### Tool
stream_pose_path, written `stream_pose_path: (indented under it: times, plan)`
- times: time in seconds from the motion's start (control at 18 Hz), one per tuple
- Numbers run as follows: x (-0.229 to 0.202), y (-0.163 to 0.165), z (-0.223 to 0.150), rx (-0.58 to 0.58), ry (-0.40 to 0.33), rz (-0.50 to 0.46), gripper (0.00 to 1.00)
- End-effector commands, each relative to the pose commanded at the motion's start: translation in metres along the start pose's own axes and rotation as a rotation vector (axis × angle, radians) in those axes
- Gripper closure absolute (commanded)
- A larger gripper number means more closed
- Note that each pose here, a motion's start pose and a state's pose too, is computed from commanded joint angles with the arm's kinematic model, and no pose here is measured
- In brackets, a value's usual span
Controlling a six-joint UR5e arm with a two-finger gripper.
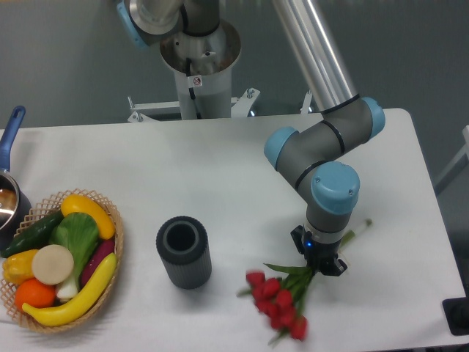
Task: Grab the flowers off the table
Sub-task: 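Lift the gripped tulip bunch up off the table, then raise the tulips higher and swing them toward the black cup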
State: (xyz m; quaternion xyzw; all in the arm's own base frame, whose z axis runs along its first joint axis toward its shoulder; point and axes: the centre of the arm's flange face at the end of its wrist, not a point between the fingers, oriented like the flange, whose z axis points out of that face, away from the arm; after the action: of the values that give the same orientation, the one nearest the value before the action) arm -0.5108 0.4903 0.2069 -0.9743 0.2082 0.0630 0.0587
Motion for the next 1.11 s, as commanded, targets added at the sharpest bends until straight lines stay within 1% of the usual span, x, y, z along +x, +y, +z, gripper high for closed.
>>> stream_pose_path:
  times: [0.22, 0.33, 0.56, 0.61, 0.78, 0.83, 0.94, 1.11]
  plan:
    - [-0.010, 0.004, -0.022, 0.012, -0.039, -0.005, 0.83]
    - [-0.013, 0.005, -0.041, 0.053, -0.060, -0.010, 0.83]
    - [-0.020, 0.019, -0.114, 0.268, -0.127, -0.047, 0.83]
    - [-0.019, 0.016, -0.130, 0.311, -0.143, -0.047, 0.83]
    - [-0.017, 0.002, -0.169, 0.445, -0.162, -0.106, 0.83]
    - [-0.017, -0.002, -0.181, 0.491, -0.164, -0.123, 0.83]
    - [-0.013, -0.006, -0.214, 0.636, -0.158, -0.162, 0.83]
    - [-0.010, -0.009, -0.234, 0.789, -0.118, -0.209, 0.83]
